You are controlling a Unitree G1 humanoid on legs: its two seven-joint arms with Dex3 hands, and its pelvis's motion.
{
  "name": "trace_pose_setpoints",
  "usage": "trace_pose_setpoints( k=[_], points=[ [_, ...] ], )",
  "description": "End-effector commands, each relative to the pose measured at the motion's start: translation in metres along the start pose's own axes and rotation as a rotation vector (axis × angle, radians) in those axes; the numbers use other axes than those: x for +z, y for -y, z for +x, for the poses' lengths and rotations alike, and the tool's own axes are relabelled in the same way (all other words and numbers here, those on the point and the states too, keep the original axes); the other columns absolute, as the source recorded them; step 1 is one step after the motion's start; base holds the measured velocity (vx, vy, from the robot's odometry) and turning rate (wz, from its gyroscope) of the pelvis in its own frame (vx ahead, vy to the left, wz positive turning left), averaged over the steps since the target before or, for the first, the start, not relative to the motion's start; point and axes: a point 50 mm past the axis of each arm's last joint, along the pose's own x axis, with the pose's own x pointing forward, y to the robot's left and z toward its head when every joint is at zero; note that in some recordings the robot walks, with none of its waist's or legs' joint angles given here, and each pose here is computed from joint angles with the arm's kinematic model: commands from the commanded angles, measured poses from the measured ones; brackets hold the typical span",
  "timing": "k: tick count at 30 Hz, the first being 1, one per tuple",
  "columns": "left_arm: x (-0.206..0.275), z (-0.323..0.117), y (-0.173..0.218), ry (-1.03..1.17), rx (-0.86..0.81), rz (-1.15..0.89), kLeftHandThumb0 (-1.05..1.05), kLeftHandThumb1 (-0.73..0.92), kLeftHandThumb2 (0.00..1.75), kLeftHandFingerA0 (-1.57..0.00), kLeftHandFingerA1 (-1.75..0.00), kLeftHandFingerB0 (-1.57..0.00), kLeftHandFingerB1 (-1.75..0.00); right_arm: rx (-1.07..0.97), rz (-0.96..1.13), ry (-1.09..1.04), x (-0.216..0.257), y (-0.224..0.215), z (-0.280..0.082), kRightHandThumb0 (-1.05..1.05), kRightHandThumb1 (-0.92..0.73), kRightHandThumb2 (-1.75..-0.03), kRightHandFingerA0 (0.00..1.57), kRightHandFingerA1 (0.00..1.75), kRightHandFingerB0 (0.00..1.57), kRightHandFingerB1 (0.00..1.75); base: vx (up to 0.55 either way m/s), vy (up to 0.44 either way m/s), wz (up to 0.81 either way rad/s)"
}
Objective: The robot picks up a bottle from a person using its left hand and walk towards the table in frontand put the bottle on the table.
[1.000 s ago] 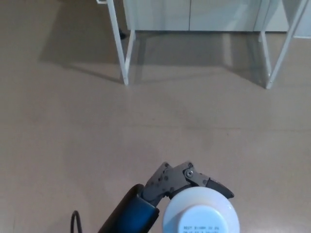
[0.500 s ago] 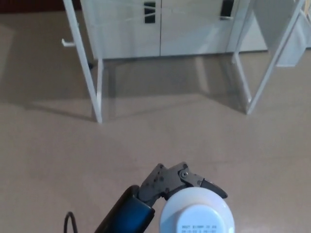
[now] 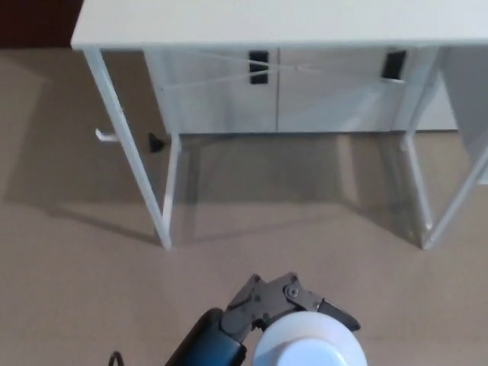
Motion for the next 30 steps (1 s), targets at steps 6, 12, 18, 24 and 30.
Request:
trace_pose_setpoints(
  k=[6, 12, 18, 24, 30],
  points=[
    [0.003, -0.003, 0.002, 0.036, 0.005, 0.01, -0.13, 0.67, 0.85, -1.0, -1.44, -0.81, -1.22, 0.017, -0.035, -0.04, -0.014, -0.005, -0.005, -0.34, -0.75, -0.61, 0.67, 0.45, 0.53, 0.4, 0.5, 0.067, -0.39],
    [0.002, -0.005, 0.003, 0.031, 0.007, 0.002, -0.13, 0.68, 0.84, -1.01, -1.43, -0.81, -1.22, 0.029, -0.031, -0.045, -0.015, -0.008, -0.005, -0.32, -0.75, -0.61, 0.63, 0.44, 0.53, 0.39, 0.59, 0.171, -0.38],
    [0.002, -0.001, 0.001, 0.041, 0.008, -0.001, -0.15, 0.68, 0.85, -1.02, -1.43, -0.8, -1.24, 0.035, -0.035, -0.034, -0.01, -0.005, -0.003, -0.34, -0.75, -0.62, 0.6, 0.44, 0.52, 0.4, 0.48, 0.049, 0.13],
    [0.005, 0.0, -0.003, 0.067, 0.017, 0.02, -0.14, 0.67, 0.85, -1.02, -1.41, -0.81, -1.21, 0.028, -0.053, -0.043, -0.012, -0.006, -0.004, -0.37, -0.73, -0.62, 0.65, 0.44, 0.52, 0.39, 0.42, -0.181, 0.37],
    [0.013, 0.003, -0.013, 0.099, 0.055, 0.032, -0.17, 0.72, 0.78, -0.98, -1.45, -0.8, -1.21, 0.042, -0.06, -0.052, -0.014, -0.007, -0.004, -0.33, -0.76, -0.62, 0.61, 0.43, 0.53, 0.4, 0.19, -0.064, -0.01]
  ],
)
